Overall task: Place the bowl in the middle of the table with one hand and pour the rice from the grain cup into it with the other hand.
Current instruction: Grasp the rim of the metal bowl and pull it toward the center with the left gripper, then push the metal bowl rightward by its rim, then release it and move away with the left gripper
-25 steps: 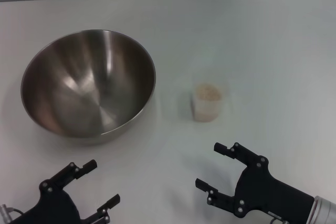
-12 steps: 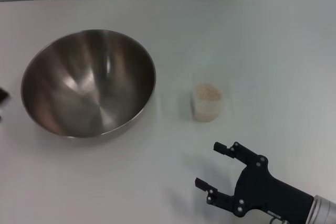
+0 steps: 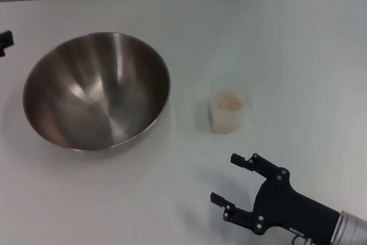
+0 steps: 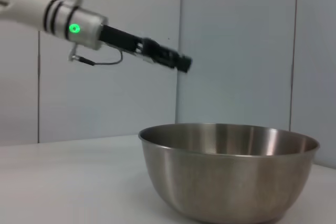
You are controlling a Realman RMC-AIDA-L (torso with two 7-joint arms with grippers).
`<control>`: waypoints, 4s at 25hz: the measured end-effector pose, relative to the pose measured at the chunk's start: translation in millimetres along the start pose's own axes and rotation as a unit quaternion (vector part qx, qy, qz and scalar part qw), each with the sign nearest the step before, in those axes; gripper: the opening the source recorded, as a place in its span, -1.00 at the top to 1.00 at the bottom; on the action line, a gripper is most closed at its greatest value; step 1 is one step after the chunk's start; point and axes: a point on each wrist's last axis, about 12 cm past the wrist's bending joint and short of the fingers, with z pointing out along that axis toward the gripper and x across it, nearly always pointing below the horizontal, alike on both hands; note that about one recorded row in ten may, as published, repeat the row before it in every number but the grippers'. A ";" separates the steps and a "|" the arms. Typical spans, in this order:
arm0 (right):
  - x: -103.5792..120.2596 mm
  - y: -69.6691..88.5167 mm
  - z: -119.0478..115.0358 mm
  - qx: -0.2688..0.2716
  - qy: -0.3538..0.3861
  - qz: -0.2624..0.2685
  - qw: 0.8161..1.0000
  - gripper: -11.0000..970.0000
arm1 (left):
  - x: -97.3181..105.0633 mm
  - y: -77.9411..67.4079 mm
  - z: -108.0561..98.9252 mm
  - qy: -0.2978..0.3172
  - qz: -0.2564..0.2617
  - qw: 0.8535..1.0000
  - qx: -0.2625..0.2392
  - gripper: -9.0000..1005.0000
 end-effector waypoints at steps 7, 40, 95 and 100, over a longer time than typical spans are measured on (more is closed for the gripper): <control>0.4 0.4 -0.7 0.004 0.001 0.002 1.000 -0.62 | -22.0 -4.4 36.2 0.132 0.033 0.991 -0.018 -0.52; 2.9 1.8 -4.1 0.008 0.009 -0.001 1.000 -0.62 | -27.1 -21.8 109.3 0.262 0.080 0.962 -0.003 -0.36; 2.5 2.1 -2.7 0.005 0.008 -0.001 1.000 -0.62 | -74.8 -42.0 160.1 0.343 0.098 0.912 0.203 0.91; 2.6 2.4 -2.9 0.005 0.008 -0.001 1.000 -0.62 | -72.7 -41.8 161.2 0.339 0.103 0.914 0.199 0.92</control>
